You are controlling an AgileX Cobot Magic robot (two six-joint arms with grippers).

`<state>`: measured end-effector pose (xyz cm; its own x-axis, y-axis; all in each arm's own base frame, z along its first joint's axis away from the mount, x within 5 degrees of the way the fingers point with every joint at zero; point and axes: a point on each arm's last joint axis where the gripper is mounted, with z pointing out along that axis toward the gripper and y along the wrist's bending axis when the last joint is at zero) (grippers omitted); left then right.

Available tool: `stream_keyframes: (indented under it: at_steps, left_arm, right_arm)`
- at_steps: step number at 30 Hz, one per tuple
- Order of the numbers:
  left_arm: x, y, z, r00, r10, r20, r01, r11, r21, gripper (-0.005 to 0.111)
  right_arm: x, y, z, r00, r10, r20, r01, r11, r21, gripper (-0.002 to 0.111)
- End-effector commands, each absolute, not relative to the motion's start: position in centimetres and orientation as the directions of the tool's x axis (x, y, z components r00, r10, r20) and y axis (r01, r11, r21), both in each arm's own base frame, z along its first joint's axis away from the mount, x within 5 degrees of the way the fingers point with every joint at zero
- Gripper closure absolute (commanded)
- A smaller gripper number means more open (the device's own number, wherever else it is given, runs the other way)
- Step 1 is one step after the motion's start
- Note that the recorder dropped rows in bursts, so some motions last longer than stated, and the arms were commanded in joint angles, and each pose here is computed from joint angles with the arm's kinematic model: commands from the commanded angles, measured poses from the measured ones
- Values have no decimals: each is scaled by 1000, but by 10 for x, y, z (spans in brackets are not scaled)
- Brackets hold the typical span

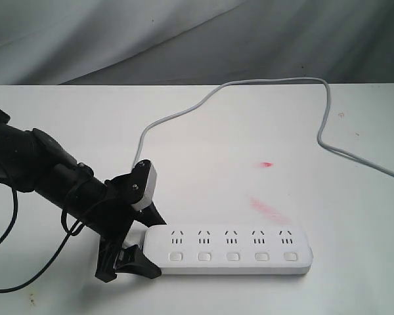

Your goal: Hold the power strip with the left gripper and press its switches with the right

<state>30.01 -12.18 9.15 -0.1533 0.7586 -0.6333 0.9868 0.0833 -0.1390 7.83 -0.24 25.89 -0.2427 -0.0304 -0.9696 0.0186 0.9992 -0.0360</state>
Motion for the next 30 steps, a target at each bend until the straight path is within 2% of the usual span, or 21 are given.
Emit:
stream_keyframes:
  at_steps: [1,10,18,30]
  left_arm:
    - [301,-123,91,-158,760,-630,986,89,-140,55]
    - [301,-123,91,-158,760,-630,986,89,-140,55]
    - [301,-123,91,-158,760,-630,986,89,-140,55]
    - [301,-123,91,-158,760,-630,986,89,-140,55]
  right_arm:
    - [72,-4,237,-175,26,-984,63,998,16,108]
    - [66,-4,187,-259,51,-964,67,997,35,108]
    - [59,-3,187,-224,56,-973,65,997,43,108]
    - [53,-3,182,-248,66,-966,66,997,51,108]
